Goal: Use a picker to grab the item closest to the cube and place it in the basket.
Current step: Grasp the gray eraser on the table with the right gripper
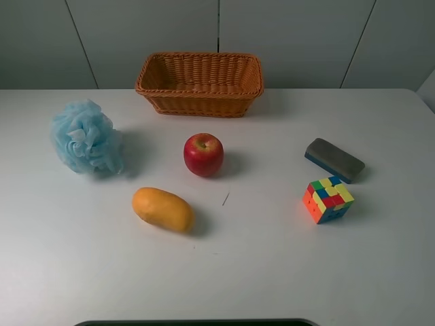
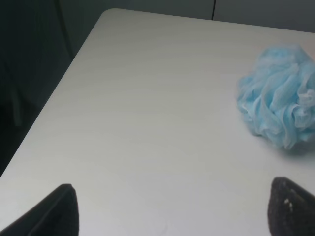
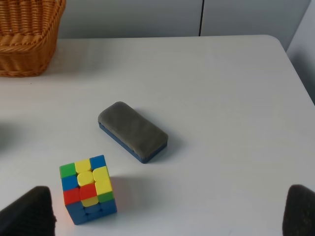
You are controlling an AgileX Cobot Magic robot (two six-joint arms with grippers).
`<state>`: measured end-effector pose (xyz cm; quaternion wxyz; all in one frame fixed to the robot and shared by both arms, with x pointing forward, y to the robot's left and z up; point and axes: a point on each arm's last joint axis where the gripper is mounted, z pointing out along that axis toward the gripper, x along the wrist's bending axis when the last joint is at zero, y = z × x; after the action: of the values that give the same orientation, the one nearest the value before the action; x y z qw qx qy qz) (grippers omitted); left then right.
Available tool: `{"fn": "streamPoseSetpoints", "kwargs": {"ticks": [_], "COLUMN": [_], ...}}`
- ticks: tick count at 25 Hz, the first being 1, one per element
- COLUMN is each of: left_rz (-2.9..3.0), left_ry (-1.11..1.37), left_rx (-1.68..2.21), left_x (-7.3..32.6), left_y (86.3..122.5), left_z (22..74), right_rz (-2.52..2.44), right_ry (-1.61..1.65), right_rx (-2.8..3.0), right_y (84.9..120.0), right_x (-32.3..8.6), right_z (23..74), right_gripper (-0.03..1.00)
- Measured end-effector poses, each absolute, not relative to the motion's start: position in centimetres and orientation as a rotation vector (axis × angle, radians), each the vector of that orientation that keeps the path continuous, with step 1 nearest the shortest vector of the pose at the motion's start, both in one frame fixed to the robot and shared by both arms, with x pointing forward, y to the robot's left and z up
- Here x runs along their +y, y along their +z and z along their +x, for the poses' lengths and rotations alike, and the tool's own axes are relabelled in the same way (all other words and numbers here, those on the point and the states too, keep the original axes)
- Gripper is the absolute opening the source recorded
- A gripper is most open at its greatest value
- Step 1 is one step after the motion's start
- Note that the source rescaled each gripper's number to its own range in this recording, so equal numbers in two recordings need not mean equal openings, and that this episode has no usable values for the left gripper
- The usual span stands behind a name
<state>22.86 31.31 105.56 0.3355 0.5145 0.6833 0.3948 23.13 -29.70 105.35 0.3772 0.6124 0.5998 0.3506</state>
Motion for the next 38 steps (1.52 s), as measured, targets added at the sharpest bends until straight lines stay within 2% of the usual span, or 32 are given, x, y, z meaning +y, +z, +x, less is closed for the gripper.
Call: {"fn": "streamPoseSetpoints", "kwargs": {"ticks": [18,23,27,31,34,38], "left_rz": [1.342,1.342,1.342,1.343,1.343,1.343], "left_ry": [1.03,1.03,1.03,1.029,1.029,1.029], "left_rx": [1.782,1.782,1.782,1.784,1.784,1.784], "left_x": [31.3,31.3,31.3,31.3,31.3,31.3], "left_y": [105.6,105.6,105.6,105.5,105.5,105.5], "left_z": [22.9,22.9,22.9,22.8,22.8,22.8], "right_rz": [1.522,1.439,1.346,1.235,1.139,1.012], "right_ry": [0.871,0.824,0.721,0.674,0.631,0.513], "right_rx": [1.563,1.613,1.802,2.054,2.218,2.401], "right_y": [105.4,108.0,112.3,115.9,116.9,115.7], "right_x": [-29.7,-29.7,-29.7,-29.1,-28.0,-25.8], "right_z": [23.1,23.8,27.7,34.8,40.8,48.5], "right_gripper": [1.0,1.0,1.0,1.0,1.0,1.0]}}
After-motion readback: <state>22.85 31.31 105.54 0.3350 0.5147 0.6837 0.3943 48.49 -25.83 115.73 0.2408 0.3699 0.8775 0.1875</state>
